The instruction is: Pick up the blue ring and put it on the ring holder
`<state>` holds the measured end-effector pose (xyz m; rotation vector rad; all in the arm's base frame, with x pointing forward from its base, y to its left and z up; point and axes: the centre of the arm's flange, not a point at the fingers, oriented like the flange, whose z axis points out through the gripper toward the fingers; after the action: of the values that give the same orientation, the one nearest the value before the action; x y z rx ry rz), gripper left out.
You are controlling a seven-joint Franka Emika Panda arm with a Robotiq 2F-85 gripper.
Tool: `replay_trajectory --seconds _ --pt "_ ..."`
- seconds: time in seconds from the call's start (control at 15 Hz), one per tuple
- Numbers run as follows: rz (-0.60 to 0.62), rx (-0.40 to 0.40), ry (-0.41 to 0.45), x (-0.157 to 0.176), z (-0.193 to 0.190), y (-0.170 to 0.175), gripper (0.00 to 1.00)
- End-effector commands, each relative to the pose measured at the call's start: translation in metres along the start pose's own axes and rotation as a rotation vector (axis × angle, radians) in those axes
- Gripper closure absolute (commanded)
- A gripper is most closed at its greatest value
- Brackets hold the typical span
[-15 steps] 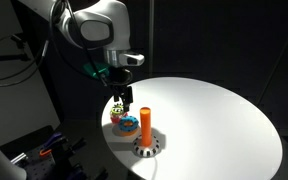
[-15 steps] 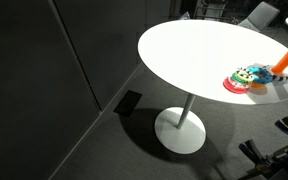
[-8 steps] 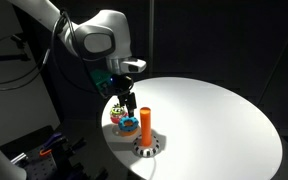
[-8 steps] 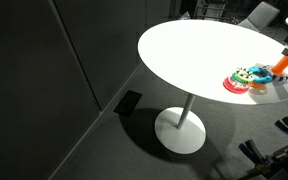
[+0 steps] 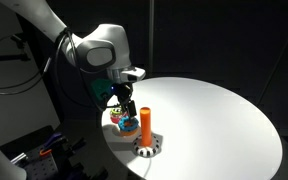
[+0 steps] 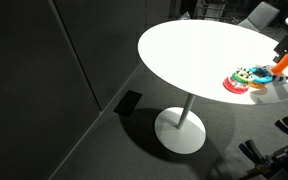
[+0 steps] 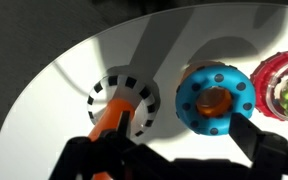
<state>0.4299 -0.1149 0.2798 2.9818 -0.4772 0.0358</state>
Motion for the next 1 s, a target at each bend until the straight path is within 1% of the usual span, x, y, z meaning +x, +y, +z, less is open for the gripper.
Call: replay_trajectory --seconds 0.0,0.47,0.93 --pt "0.022 -0.026 0.013 -0.003 0.016 -0.002 0.00" --pt "0.043 -0.050 -0.011 -0.003 0.041 -0.001 0.00" --pt "0.054 -0.037 -0.006 0.000 0.055 0.000 0.00"
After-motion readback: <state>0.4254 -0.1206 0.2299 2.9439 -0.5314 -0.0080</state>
